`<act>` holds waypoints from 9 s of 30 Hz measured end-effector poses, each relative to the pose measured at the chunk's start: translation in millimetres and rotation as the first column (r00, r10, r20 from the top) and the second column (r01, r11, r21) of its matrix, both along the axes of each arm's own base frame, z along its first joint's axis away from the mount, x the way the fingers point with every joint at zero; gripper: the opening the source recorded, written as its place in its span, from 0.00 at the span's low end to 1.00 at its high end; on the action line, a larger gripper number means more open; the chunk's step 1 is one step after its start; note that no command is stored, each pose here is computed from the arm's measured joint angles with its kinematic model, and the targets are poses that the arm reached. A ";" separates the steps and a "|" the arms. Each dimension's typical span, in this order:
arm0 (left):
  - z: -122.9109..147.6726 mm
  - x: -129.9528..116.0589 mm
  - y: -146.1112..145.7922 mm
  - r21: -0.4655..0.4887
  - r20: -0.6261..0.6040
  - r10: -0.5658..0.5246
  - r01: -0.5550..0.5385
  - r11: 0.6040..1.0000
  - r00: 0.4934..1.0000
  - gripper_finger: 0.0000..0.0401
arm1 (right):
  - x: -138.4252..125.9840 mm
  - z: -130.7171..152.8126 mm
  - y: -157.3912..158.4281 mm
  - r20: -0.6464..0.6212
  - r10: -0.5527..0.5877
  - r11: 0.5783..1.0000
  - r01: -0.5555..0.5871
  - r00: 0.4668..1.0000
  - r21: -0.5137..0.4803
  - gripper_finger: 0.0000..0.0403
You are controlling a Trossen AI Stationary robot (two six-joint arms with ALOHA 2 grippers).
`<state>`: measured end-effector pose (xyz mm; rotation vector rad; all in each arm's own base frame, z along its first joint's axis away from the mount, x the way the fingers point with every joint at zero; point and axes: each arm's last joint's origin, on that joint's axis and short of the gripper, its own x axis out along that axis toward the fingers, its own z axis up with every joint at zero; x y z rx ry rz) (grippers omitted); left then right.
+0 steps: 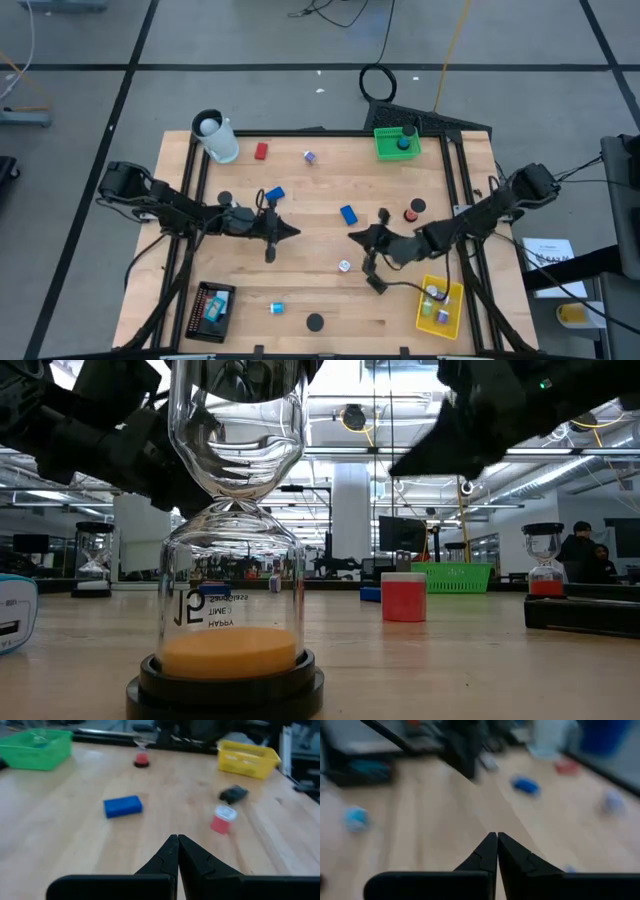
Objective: Pick & Place Office items
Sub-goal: Put the red hourglass into the green bin
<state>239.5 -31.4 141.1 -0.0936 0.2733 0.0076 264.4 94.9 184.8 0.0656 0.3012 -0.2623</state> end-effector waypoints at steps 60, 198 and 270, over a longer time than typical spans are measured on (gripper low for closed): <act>5.7 5.7 8.1 0.119 0.027 0.067 -0.070 0.990 0.997 0.06 | -117.9 102.3 -91.9 -0.660 -0.322 0.865 0.495 0.679 0.087 0.17; -0.6 3.7 6.9 0.119 -0.040 0.065 -0.060 0.991 0.997 0.06 | -18.1 -9.7 -121.1 -0.227 -0.182 0.982 0.168 0.957 -0.081 0.40; -0.4 3.4 3.2 0.132 -0.038 0.046 -0.041 0.990 0.998 0.06 | -37.7 -95.0 -143.8 0.109 -0.305 0.947 0.313 0.946 -0.072 0.51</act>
